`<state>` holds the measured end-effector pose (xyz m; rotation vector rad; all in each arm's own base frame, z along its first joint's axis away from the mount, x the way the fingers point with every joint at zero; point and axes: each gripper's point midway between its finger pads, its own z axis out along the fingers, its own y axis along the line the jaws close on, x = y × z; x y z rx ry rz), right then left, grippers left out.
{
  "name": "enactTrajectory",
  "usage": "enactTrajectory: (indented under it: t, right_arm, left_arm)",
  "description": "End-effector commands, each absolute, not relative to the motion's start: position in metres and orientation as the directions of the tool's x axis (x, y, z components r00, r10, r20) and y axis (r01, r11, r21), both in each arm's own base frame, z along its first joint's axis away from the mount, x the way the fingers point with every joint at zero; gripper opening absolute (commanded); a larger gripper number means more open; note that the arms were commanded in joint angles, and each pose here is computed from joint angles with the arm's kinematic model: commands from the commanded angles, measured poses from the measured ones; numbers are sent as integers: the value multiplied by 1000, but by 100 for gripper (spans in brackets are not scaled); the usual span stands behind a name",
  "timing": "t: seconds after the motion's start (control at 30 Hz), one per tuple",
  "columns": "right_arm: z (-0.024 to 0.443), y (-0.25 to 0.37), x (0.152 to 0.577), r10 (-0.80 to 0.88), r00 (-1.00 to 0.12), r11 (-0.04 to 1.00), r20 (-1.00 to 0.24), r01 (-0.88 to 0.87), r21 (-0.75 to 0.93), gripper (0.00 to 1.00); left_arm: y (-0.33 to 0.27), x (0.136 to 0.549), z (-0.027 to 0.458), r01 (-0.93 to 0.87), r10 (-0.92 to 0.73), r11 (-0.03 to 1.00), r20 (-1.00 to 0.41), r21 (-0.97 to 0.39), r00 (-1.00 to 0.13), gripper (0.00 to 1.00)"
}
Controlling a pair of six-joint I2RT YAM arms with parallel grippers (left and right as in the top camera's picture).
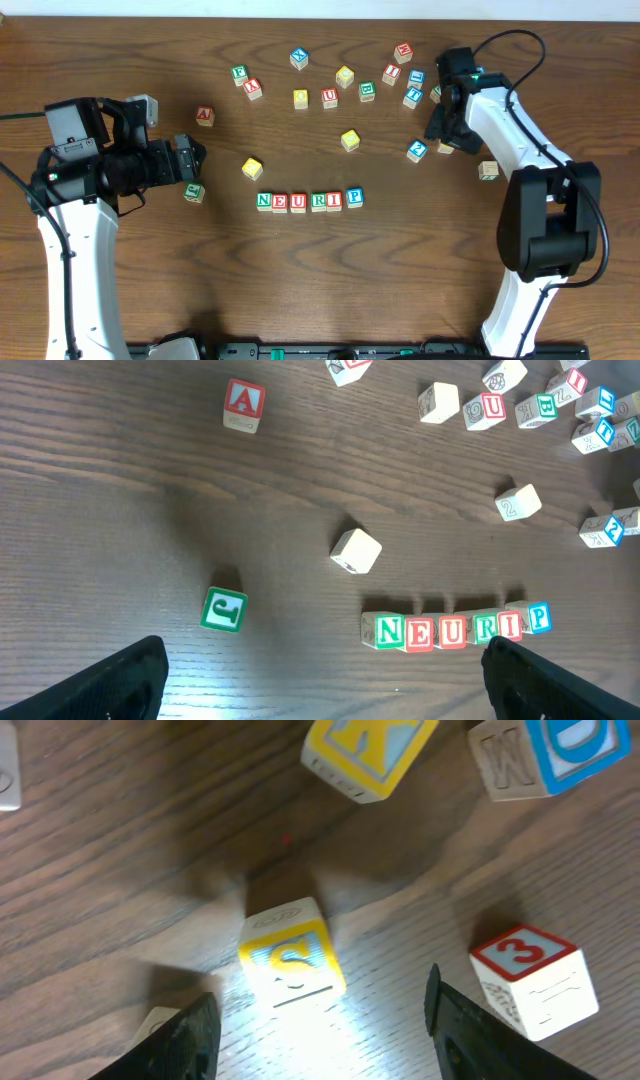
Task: Spell out NEURIPS
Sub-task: 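Lower the right gripper and close it on the yellow S block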
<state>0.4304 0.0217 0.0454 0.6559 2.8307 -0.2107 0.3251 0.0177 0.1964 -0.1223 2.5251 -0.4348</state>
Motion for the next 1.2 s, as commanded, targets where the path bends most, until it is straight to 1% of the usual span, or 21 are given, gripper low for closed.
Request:
enactTrajectory:
  t: [0.0,0.1,0.2,0.67,0.8,0.9,0.97,1.17]
  right_arm:
    - [39,16,430,418,-873,884,-252,455,-109,61]
    - [39,18,432,402,-881,893,-250,438,-104,61]
    - [38,26,437,340,-908,927,-244,367,-73,61]
    - [38,27,440,308,-918,939,-248,335,-72,60]
    - [31,27,438,308,-922,939,-234,334,-79,60]
    - [21,27,436,308,-927,939,-213,332,-85,58]
    - [18,27,436,308,-929,939,-205,331,-90,55]
    - [17,27,437,309,-928,939,-209,332,-88,55]
  left_arm:
    - [21,328,205,3,-183,946,-540,-325,-821,99]
    - [21,328,205,3,-183,946,-540,-325,-821,99]
    - [21,328,205,3,-183,946,-540,-325,-821,99]
    - [21,328,205,3,-183,946,-540,-325,-821,99]
    - [21,328,205,3,-183,946,-540,-325,-821,99]
    - [21,328,205,3,-183,946,-541,-325,-821,99]
    - [21,328,205,3,-183,946,-540,-325,-821,98]
    - [21,328,205,3,-183,946,-540,-325,-821,99]
